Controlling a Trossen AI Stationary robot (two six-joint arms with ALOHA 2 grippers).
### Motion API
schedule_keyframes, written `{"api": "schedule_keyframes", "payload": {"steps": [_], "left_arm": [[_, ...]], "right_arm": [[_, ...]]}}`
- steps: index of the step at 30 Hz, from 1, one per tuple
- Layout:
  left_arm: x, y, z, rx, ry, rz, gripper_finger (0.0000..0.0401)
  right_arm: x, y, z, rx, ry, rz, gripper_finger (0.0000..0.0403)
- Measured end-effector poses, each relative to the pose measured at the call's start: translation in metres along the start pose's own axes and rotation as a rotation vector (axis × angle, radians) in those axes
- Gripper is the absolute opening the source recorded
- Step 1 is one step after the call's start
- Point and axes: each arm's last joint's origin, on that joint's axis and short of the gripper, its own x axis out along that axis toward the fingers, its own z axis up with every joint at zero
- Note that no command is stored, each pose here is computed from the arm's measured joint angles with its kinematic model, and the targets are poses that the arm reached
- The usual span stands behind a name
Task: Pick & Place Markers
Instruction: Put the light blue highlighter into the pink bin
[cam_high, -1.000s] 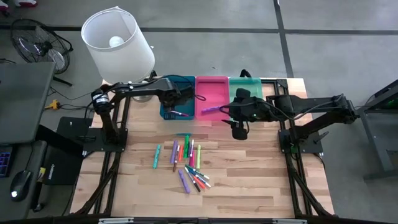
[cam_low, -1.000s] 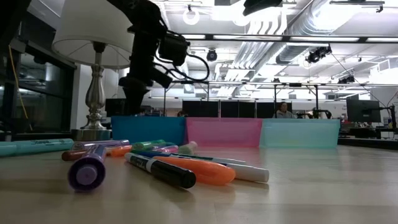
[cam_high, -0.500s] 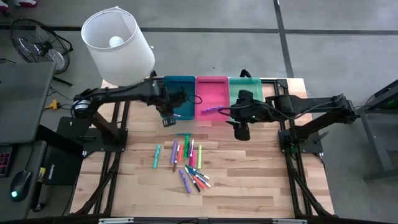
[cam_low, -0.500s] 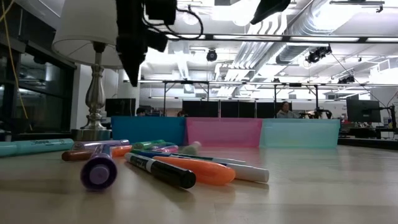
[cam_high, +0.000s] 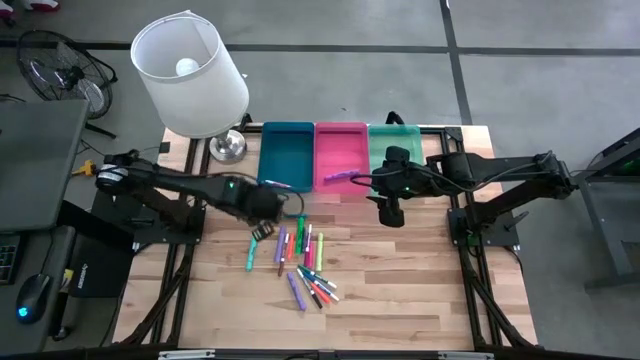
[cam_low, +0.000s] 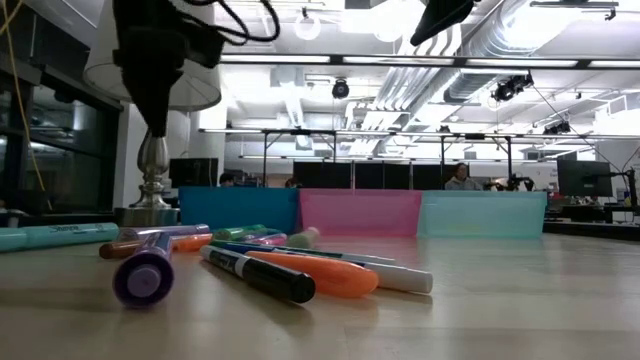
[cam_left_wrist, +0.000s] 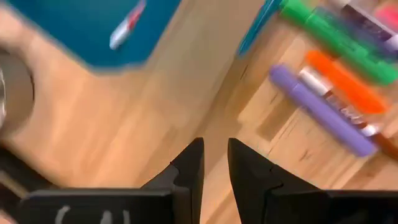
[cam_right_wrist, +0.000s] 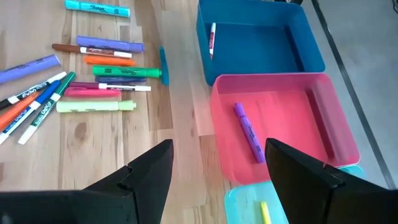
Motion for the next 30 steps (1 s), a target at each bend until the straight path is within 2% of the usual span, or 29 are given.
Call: {"api": "schedule_keyframes", "payload": {"steps": [2, 4, 7, 12, 18, 30], "left_arm": [[0.009, -0.004, -0.014, -0.044, 0.054, 0.045, 0.0067], [0.011, -0.008, -0.019, -0.108, 0.028, 0.035, 0.0070], [0.021, -0.010, -0.032, -0.180, 0.054, 0.082, 0.0086], [0.025, -0.016, -0.041, -0.304, 0.062, 0.055, 0.0143], [0.023, -0.029, -0.043, -0.403, 0.084, -0.056, 0.0207], [0.026, -0.037, -0.048, -0.549, 0.126, -0.056, 0.0216]], "right_arm": [[0.000, 0.000, 0.000, 0.000, 0.001, 0.000, 0.0243], [0.000, 0.000, 0.000, -0.001, 0.000, 0.002, 0.0243], [0.000, 0.000, 0.000, -0.002, 0.001, 0.008, 0.0243], [0.000, 0.001, -0.001, -0.005, 0.006, 0.026, 0.0243], [0.000, 0.001, -0.003, -0.019, 0.035, 0.033, 0.0243], [0.000, 0.003, -0.007, -0.021, 0.072, 0.113, 0.0243]]}}
